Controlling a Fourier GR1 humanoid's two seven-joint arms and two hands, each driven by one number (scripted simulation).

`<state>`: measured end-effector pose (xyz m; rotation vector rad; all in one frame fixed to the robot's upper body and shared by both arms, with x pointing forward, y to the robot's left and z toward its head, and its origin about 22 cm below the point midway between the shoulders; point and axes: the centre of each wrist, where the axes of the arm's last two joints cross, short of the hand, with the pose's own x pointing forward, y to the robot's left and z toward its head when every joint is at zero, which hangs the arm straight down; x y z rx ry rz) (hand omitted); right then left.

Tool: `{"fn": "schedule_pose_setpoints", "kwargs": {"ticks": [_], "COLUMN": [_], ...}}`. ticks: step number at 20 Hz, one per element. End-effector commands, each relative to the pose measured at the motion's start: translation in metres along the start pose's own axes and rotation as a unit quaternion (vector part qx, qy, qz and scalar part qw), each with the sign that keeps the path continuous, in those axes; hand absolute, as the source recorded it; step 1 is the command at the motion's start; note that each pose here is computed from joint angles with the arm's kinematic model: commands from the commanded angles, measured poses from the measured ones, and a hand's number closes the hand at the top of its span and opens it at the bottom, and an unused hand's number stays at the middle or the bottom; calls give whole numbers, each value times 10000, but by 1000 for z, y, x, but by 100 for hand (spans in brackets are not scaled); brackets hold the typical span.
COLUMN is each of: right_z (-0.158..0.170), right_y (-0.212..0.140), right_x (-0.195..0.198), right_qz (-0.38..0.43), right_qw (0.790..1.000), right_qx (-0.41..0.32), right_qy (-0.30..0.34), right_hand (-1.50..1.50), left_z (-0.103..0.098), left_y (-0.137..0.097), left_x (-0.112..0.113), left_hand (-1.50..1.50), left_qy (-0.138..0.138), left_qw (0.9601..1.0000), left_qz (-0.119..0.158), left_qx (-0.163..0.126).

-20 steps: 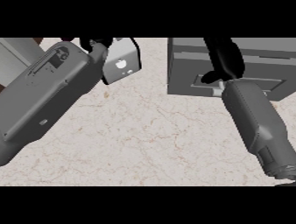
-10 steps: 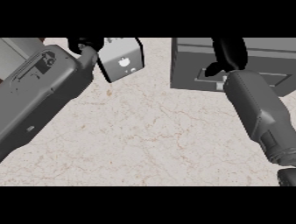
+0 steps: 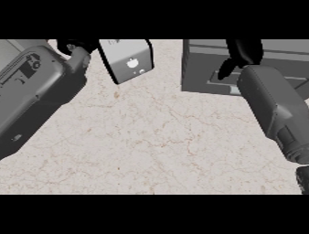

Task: Pick up the can, place it into the drawer and close the drawer

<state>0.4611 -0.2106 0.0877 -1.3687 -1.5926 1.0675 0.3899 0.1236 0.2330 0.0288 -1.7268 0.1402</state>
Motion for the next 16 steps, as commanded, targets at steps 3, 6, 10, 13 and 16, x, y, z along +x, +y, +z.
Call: {"fn": "schedule_pose_setpoints", "kwargs": {"ticks": [3, 6, 10, 13, 16], "right_z": [-25, -29, -21, -18, -31], "right_y": [-27, -29, -18, -14, -35], "right_x": [19, 32, 28, 26, 16], "right_qz": [-875, -2017, -3164, -3567, -3733], "right_qw": [9958, 9794, 9478, 9333, 9270], "right_qx": [-98, -99, -75, -109, -166], "right_qy": [-258, 23, 385, 408, 328], "right_hand": [-150, -150, -150, -150, -150], "left_z": [5, 2, 9, 14, 15], "left_y": [5, 4, 1, 6, 5], "left_x": [2, 1, 1, -4, 0], "left_hand": [-150, -150, -150, -150, -150], "left_qy": [19, -18, 56, 40, -40], "left_qw": [10000, 10000, 9999, 10000, 10000], "left_qz": [32, 15, 35, 10, 8], "left_qx": [-37, 47, -91, -43, -75]}}
